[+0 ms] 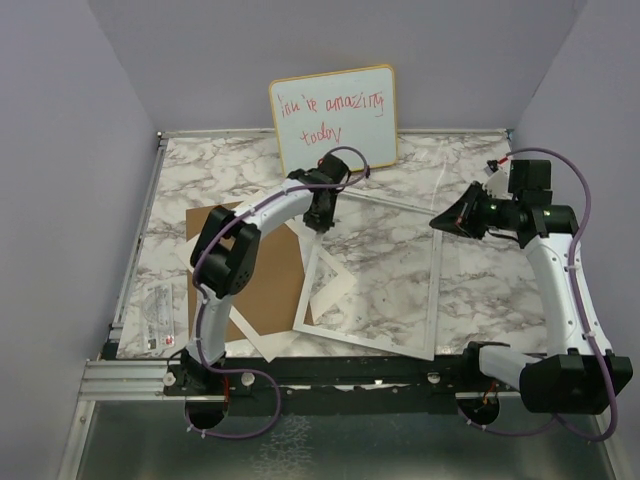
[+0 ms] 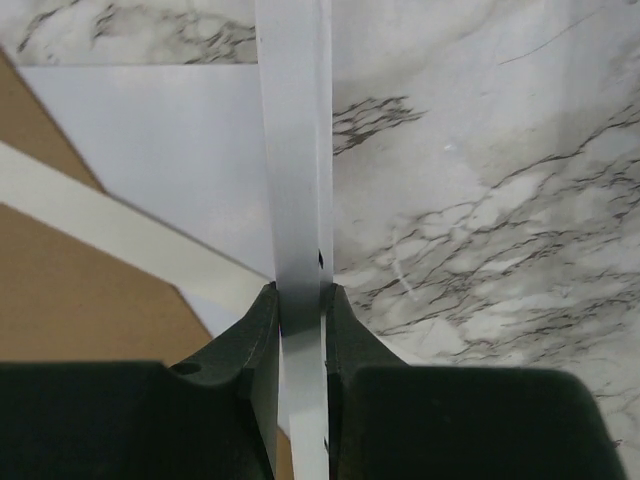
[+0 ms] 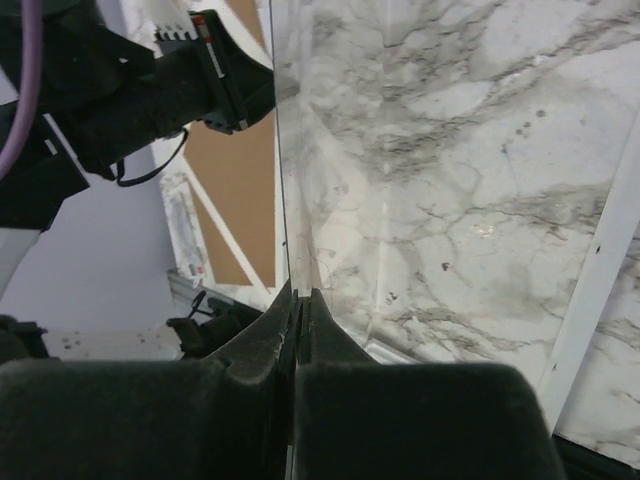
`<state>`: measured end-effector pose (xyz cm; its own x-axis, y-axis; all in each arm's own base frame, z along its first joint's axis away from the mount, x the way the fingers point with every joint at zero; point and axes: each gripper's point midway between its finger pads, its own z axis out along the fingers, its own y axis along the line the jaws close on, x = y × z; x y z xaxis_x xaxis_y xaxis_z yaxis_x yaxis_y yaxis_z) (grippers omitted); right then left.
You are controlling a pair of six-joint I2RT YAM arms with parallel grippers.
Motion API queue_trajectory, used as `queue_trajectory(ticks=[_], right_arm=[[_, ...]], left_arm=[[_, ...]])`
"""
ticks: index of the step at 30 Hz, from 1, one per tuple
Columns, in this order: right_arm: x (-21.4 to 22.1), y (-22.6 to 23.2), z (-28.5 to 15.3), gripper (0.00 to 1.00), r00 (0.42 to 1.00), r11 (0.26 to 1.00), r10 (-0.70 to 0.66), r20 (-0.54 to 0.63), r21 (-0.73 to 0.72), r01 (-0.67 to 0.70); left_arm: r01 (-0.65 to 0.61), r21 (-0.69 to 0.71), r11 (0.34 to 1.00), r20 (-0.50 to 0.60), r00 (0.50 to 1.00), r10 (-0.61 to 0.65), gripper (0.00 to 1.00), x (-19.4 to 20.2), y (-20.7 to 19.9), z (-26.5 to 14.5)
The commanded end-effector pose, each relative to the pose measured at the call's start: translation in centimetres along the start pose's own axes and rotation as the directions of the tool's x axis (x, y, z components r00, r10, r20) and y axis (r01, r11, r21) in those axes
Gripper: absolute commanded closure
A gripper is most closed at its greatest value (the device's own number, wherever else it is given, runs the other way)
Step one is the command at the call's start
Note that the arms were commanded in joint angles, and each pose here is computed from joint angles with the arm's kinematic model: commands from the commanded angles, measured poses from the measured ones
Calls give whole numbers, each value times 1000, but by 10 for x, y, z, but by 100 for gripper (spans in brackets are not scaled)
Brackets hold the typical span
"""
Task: Put the photo into the frame
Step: Place the photo frame item in the photo frame.
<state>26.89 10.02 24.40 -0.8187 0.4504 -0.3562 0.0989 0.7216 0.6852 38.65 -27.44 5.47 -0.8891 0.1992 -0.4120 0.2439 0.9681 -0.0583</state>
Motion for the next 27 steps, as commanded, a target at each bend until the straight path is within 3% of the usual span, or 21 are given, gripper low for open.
queue_trajectory(ticks=[1, 9, 15, 21, 24, 27], right_arm=[[-8, 52, -14, 99, 998, 969, -54, 16, -240, 56], [-14, 95, -22, 99, 996, 893, -93, 0, -442, 84], [3, 114, 7, 99, 982, 879, -185, -46, -454, 144], [1, 110, 33, 99, 979, 873, -194, -63, -466, 143], [4, 111, 42, 99, 976, 870, -202, -83, -472, 140], [7, 120, 45, 99, 972, 854, -218, -85, -499, 148]], left_arm=[[51, -93, 994, -19, 998, -53, 100, 12, 49, -21], [235, -130, 963, 16, 972, -235, 100, 23, 100, -19], [367, -145, 919, 47, 930, -364, 100, 25, 134, -15], [390, -96, 916, 19, 920, -391, 100, 24, 140, -10], [391, -73, 918, 9, 920, -391, 75, 25, 139, -12], [401, -54, 914, 8, 916, -402, 57, 25, 142, -17]])
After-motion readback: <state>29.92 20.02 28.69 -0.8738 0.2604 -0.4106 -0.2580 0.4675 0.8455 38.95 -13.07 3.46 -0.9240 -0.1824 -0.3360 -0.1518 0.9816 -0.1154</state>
